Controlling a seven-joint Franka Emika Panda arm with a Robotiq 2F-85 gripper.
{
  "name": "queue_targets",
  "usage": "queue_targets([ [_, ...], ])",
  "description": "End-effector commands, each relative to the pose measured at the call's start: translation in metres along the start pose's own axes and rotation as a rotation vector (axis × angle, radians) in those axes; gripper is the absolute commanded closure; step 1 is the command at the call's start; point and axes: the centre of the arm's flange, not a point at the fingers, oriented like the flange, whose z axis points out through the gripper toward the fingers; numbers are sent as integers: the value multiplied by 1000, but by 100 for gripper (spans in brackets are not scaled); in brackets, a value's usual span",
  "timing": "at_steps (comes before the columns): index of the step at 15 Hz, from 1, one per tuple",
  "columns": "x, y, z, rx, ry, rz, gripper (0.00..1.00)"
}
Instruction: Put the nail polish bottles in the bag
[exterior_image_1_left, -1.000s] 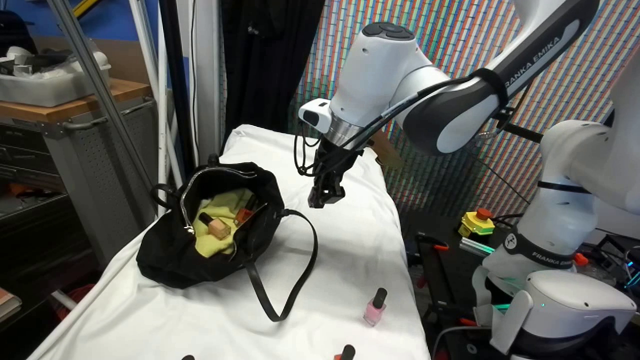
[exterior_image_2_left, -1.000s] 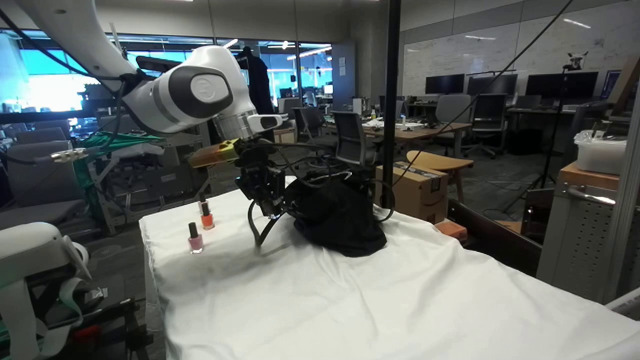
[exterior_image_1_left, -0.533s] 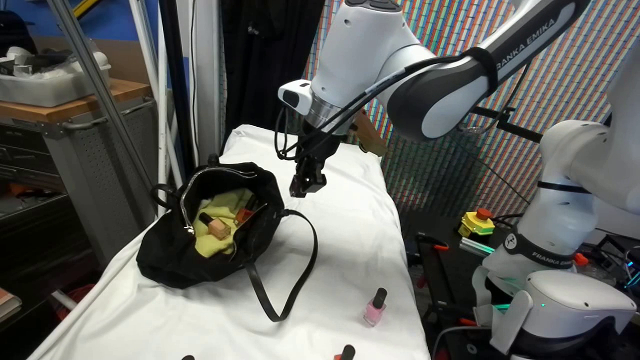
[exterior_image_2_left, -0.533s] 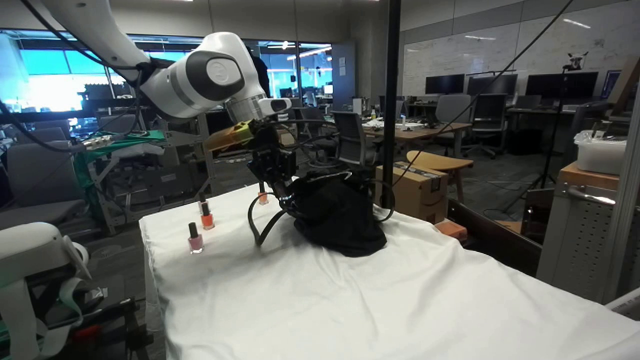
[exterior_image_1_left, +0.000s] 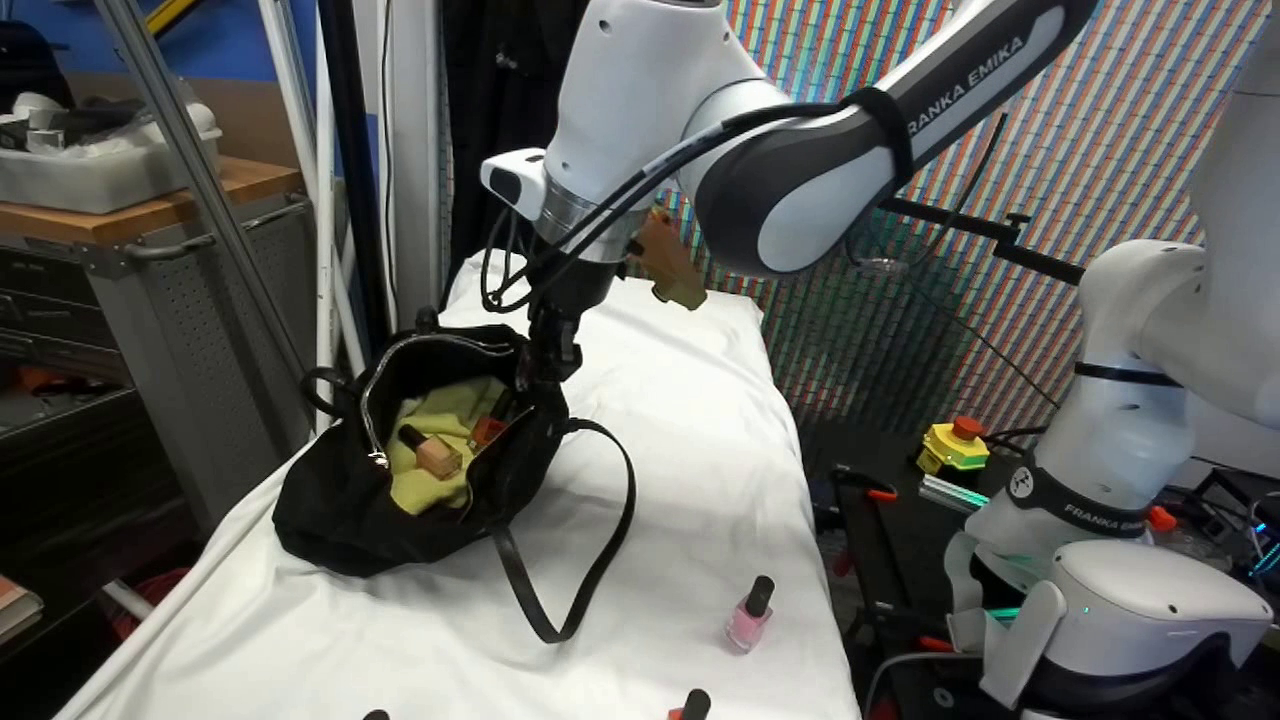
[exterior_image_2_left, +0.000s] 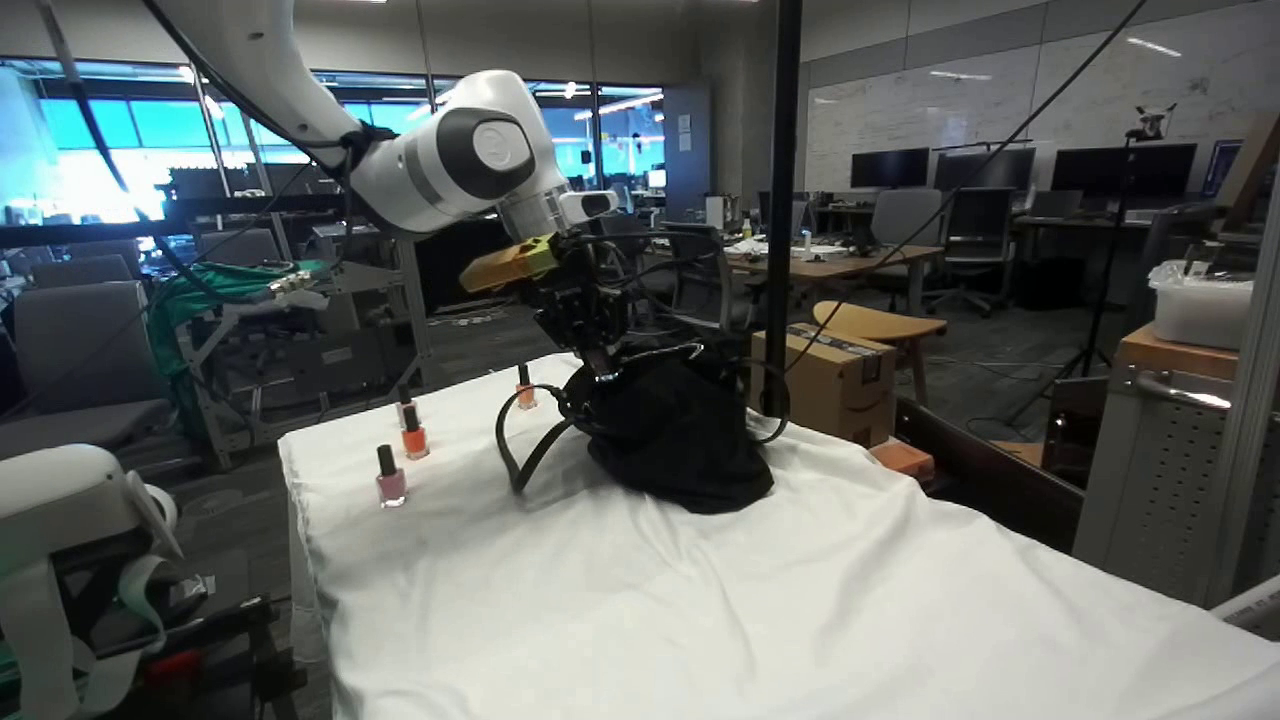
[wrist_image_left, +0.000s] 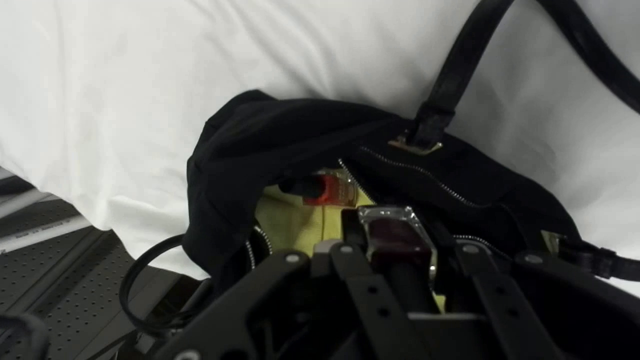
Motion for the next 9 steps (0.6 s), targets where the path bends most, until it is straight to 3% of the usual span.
queue_targets([
  [1,42,7,7,0,16,39,84],
  [5,66,18,17,-1,33,86,84],
  [6,69,22,19,2,34,97,55],
  [7,71,25,21,0,35,107,33],
  [9,75,31,24,0,39,132,30],
])
